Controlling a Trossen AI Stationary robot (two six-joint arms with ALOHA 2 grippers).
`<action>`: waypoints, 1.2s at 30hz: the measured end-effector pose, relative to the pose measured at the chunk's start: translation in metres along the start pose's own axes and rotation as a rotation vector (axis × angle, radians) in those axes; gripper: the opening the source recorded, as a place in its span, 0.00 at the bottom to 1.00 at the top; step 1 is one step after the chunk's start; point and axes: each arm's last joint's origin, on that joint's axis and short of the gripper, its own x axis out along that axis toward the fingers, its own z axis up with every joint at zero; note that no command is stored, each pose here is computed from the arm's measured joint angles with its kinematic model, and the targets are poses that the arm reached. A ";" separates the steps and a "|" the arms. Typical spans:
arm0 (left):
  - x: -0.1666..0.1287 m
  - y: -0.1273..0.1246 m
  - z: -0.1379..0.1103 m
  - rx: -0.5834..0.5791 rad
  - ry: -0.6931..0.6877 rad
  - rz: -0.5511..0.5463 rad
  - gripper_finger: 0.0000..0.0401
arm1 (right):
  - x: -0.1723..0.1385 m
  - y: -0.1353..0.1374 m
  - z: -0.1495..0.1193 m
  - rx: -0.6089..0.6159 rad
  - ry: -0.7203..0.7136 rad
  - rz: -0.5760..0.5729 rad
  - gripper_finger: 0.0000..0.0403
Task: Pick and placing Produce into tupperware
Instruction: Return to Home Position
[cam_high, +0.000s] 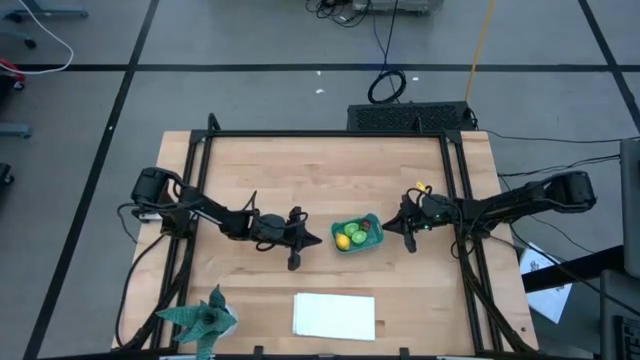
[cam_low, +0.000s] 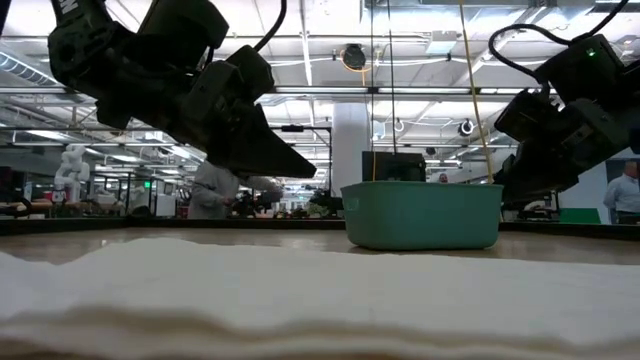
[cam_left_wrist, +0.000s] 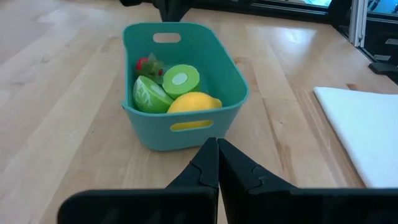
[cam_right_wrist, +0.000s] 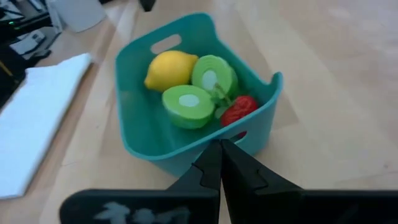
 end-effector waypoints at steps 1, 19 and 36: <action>0.000 0.000 0.000 0.000 0.000 0.000 0.00 | 0.001 0.001 0.000 -0.001 0.001 0.009 0.00; 0.000 0.000 -0.002 0.009 0.024 0.004 0.01 | 0.012 0.019 -0.008 0.019 0.009 0.097 0.00; 0.000 0.001 -0.003 0.009 0.031 0.005 0.02 | 0.023 0.029 -0.011 -0.004 0.059 0.113 0.00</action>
